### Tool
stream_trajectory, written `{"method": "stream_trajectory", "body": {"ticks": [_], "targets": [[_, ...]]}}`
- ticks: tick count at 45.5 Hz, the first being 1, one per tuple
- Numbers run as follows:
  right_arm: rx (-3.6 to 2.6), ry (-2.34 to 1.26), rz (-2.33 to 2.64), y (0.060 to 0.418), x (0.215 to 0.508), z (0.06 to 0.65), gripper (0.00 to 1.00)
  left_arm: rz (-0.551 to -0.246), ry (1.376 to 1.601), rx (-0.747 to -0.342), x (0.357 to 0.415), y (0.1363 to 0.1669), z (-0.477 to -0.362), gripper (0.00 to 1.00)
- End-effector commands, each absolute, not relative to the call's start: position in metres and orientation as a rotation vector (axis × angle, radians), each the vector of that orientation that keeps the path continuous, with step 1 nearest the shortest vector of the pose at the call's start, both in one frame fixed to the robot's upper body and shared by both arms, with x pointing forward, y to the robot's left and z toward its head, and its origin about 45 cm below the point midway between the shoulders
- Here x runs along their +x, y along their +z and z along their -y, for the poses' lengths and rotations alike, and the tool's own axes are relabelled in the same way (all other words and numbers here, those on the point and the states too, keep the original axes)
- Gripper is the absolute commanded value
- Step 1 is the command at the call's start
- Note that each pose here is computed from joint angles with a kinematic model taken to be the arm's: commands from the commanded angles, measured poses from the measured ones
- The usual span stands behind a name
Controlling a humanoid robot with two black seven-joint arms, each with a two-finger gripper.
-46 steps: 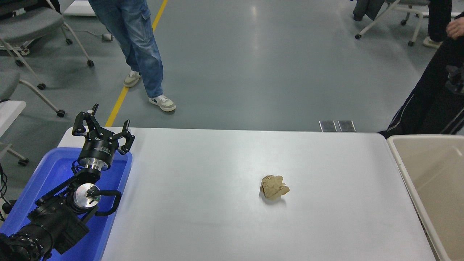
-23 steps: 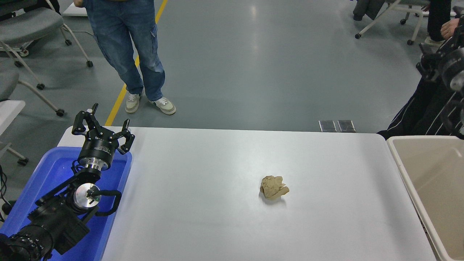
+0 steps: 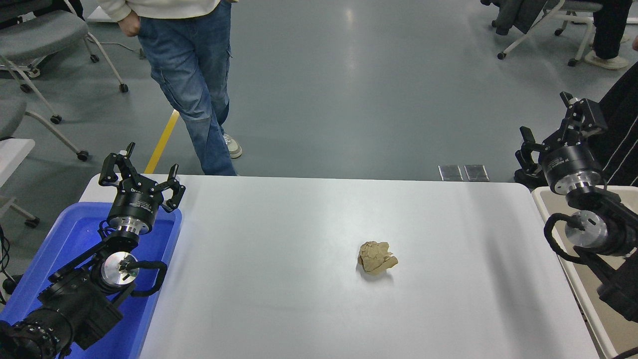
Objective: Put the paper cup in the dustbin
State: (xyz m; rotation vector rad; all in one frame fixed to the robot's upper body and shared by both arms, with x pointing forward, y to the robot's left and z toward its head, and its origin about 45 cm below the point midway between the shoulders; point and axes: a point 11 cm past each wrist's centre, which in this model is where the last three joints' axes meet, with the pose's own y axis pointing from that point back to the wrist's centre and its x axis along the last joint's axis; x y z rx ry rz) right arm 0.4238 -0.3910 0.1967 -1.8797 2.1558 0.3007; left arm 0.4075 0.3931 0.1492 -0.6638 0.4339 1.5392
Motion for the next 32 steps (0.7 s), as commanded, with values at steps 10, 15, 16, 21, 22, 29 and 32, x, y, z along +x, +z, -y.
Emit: {"method": "stream_trajectory", "body": {"ticks": [10, 15, 16, 21, 22, 29, 32], "targets": [[-1.850, 0.393, -2.178, 0.1636, 0.4048, 0.3856, 1.00, -0.434, 1.539, -0.664, 0.4075, 0.1492, -0.3931, 1.00], [-1.850, 0.393, -2.178, 0.1636, 0.4048, 0.3856, 1.00, -0.434, 1.539, -0.664, 0.4075, 0.1492, -0.3931, 1.00], [-1.850, 0.393, -2.178, 0.1636, 0.4048, 0.3856, 1.00, -0.434, 1.539, -0.664, 0.4075, 0.1492, -0.3931, 1.00], [-1.852, 0.392, -2.178, 0.1637, 0.4048, 0.3855, 1.00, -0.434, 1.539, -0.664, 0.4075, 0.1492, -0.3931, 1.00], [-1.852, 0.392, -2.178, 0.1637, 0.4048, 0.3855, 1.00, -0.434, 1.539, -0.664, 0.4075, 0.1492, -0.3931, 1.00], [-1.852, 0.392, -2.178, 0.1637, 0.4048, 0.3855, 1.00, -0.434, 1.539, -0.664, 0.4075, 0.1492, -0.3931, 1.00], [-1.852, 0.392, -2.178, 0.1637, 0.4048, 0.3855, 1.00, -0.434, 1.540, -0.665, 0.4075, 0.1492, -0.3932, 1.00]]}}
